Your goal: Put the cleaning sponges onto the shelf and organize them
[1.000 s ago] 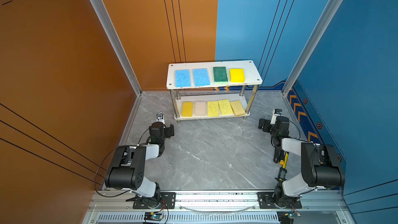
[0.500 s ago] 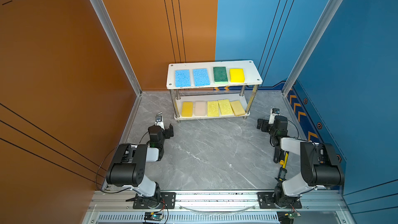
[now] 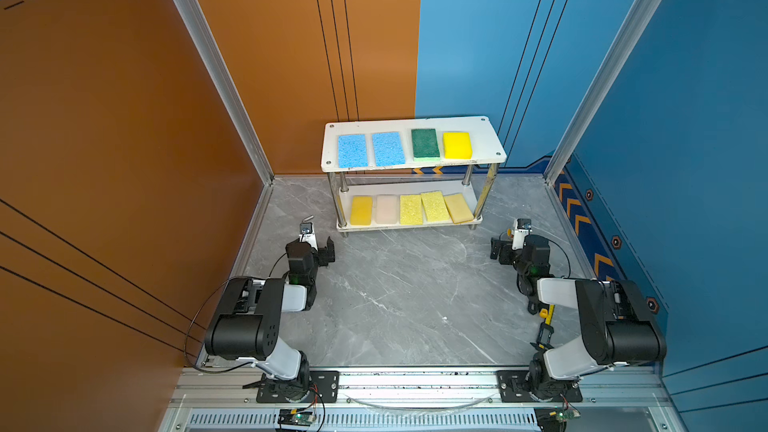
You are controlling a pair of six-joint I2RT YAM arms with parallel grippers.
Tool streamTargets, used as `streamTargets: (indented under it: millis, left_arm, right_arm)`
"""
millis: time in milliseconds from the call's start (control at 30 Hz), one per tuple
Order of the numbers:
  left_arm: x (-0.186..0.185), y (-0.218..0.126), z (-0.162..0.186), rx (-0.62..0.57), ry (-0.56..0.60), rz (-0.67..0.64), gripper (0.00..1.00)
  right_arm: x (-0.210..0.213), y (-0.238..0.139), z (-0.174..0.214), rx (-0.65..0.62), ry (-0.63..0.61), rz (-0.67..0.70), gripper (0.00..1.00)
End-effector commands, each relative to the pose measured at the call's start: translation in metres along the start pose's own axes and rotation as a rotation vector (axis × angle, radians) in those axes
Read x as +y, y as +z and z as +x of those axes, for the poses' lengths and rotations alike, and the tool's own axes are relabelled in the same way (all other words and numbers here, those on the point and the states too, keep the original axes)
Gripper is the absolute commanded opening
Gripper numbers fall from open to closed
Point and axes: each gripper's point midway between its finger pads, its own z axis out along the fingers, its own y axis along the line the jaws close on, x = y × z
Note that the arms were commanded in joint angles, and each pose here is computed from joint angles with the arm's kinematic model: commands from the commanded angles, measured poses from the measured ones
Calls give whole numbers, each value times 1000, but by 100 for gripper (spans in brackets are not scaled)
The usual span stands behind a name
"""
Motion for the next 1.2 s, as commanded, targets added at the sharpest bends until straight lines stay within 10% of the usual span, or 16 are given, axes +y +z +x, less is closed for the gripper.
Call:
streamTargets:
  millis: [0,233,1167]
  left_arm:
    - [2,0,0,-7,0,-14,98]
    - [2,0,-1,-9,0,-13,98]
    - [-9,1,0,-1,32,40,98]
  right_arm:
    - [1,-12,-22,-137,-44,25,100]
    - [6,-30,-15,-266,-64,11,100]
    - [-18,-5,-17,-129,9,116,100]
